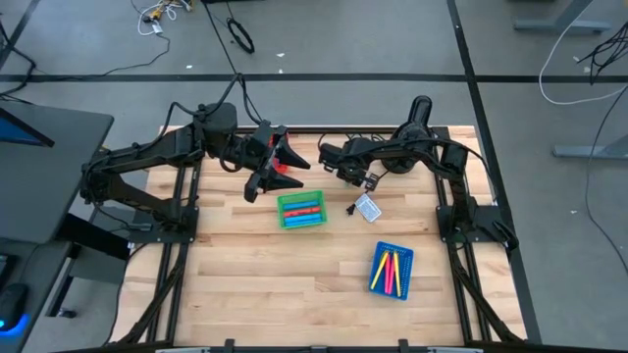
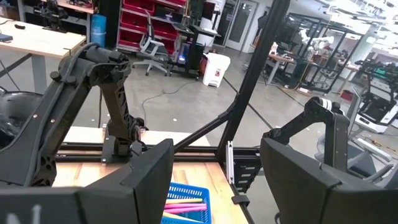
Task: Pick & Place Markers
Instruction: Put the small green pen into the red bin
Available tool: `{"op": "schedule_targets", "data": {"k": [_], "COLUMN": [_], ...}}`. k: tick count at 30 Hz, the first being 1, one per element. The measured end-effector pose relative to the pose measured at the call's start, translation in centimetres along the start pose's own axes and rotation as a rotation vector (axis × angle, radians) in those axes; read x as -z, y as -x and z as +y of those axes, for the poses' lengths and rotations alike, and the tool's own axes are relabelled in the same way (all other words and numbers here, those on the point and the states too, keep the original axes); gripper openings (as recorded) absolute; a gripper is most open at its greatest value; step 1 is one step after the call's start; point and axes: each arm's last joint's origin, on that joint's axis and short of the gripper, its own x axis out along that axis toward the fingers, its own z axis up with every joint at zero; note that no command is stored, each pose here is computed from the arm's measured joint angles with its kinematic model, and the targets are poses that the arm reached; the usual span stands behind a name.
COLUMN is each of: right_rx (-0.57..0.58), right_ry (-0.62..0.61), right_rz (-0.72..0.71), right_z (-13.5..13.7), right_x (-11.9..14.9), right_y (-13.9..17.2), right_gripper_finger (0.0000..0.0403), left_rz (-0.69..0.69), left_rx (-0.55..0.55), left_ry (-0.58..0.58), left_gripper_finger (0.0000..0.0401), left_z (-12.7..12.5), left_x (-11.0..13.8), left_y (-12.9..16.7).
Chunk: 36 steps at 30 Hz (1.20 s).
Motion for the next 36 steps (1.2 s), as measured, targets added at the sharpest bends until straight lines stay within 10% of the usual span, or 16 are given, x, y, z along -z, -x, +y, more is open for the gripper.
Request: {"op": "schedule_targets", "data": {"k": [12,36], "right_rx": [0.020,-0.456], "right_ry": [0.175,1.217], "right_rz": [-0.033,-0.184], "right_z": [-0.9,-5.4], "right_x": [-0.1,-2.1], "right_y": [1.6,16.9], "right_gripper_finger": [0.0024,0.0029], "left_rz": [-0.011,-0.077], "left_rx": [-0.040,-0.155], "left_ry": [0.010,0.022], "left_gripper_finger": [0.0248,0.0248], "left_z": [1.0,2.1], "left_x": [-0.2,-0.9], "left_y": [0.5,1.0]}}
